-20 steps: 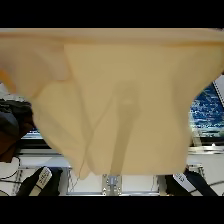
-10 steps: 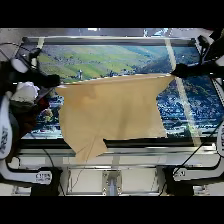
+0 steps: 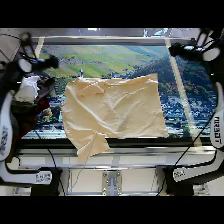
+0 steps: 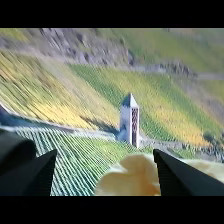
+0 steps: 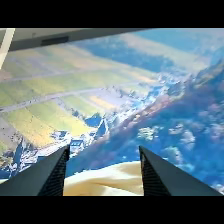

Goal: Fold the shirts.

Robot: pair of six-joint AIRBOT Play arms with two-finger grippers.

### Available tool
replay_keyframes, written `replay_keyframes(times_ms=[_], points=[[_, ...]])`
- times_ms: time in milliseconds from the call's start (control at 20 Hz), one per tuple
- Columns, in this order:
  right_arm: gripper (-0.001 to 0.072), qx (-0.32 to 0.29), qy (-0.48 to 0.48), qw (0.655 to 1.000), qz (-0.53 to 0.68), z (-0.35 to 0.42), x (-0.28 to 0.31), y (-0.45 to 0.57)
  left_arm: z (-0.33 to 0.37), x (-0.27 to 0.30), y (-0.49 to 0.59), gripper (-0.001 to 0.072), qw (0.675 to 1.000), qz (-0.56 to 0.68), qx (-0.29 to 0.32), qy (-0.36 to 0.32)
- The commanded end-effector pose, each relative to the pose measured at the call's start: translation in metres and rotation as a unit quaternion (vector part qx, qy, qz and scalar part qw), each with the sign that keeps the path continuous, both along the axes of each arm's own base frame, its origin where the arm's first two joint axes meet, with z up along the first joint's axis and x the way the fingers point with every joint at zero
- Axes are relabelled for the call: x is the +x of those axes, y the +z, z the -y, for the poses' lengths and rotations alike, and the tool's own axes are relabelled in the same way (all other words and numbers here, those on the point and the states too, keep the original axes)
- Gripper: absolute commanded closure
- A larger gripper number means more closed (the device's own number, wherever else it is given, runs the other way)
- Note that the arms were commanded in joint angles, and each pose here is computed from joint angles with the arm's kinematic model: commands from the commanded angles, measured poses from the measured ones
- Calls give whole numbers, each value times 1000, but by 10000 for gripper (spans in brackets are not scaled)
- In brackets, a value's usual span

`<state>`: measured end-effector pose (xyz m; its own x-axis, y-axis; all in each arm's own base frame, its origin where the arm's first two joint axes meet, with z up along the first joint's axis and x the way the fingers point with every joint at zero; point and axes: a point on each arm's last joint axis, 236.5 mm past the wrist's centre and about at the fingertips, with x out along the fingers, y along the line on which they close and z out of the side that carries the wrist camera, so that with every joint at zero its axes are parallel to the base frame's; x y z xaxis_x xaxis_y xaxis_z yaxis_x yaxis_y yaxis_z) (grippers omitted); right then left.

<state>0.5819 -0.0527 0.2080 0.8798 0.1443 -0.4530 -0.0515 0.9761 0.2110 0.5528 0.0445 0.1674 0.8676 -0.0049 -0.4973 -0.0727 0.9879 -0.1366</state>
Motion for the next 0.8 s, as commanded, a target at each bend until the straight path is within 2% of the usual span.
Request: replay_keyframes(times_ms=[0,100,150,200,250,350,450,500,550,600,650,750], points=[[236,-58,-83,991,-85,87,-89,42,-81,-91,102,10,994,44,62,85],[236,-57,-111,973,-194,122,-169,24,-115,-156,91,13,989,1,56,140],[276,-51,-110,964,-237,129,-203,11,-125,-186,65,45,985,-34,48,162],[310,-37,-109,958,-261,132,-232,-1,-129,-218,28,140,980,-68,33,184],[310,-8,-122,960,-252,134,-247,-10,-126,-243,-11,157,976,-94,10,198],[302,53,-139,959,-242,123,-278,-55,-95,-287,-98,157,964,-145,-68,211],[295,125,-176,942,-258,102,-311,-128,-48,-316,-171,156,935,-194,-194,223],[241,168,-188,928,-274,84,-328,-168,-16,-327,-200,156,914,-233,-261,207],[210,206,-193,914,-291,67,-341,-198,11,-331,-215,155,901,-260,-300,172],[202,244,-194,898,-310,51,-351,-224,30,-332,-225,140,896,-277,-322,133],[202,261,-189,891,-320,42,-357,-237,36,-331,-231,123,889,-286,-337,122],[202,268,-179,891,-319,39,-355,-240,45,-326,-244,124,873,-308,-365,101]])
